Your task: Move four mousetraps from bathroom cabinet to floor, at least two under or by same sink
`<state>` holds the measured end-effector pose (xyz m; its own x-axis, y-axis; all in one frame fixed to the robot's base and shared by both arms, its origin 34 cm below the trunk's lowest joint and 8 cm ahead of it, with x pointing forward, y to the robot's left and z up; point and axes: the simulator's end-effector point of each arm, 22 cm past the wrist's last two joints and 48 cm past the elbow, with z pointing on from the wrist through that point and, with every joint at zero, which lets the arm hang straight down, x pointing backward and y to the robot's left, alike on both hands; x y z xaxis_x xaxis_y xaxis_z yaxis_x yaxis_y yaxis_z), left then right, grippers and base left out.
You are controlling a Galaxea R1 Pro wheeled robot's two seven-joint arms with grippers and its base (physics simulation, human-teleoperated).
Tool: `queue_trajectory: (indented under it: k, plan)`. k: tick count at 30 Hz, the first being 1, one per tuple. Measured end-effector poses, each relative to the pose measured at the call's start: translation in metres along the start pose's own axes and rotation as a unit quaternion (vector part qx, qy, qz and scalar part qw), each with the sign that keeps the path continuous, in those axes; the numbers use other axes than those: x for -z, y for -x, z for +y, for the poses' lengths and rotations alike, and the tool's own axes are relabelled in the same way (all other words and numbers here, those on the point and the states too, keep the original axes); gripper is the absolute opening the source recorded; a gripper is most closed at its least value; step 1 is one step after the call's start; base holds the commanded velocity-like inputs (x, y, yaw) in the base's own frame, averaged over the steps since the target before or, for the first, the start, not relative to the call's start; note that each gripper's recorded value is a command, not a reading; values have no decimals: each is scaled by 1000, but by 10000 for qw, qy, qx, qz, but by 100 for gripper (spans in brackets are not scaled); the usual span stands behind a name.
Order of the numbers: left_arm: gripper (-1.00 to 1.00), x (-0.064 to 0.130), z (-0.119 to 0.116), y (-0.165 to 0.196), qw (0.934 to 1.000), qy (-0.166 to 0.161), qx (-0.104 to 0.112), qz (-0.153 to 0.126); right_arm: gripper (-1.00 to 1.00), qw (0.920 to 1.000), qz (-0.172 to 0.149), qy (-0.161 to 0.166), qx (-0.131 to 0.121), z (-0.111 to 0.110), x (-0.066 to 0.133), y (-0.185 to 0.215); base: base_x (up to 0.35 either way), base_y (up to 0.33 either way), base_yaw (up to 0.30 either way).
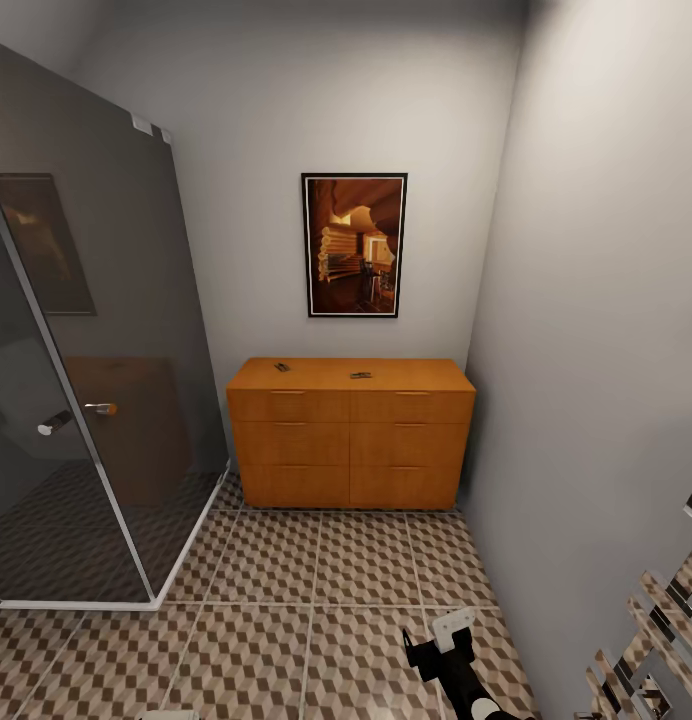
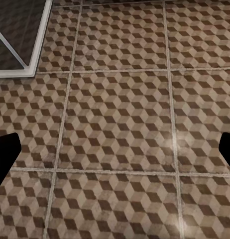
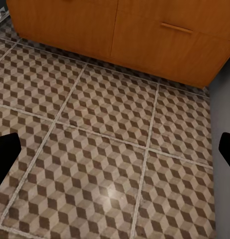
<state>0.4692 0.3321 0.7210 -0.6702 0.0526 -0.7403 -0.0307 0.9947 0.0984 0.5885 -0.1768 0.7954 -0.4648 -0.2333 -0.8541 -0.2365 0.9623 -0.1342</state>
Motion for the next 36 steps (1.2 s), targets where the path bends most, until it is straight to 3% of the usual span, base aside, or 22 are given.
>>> queue_trajectory:
  k: [36]
  plan:
    - [100, 0, 0, 0, 10000, 0, 0, 0, 100, 10000, 0, 0, -1, 0, 0, 0, 0, 0, 0]
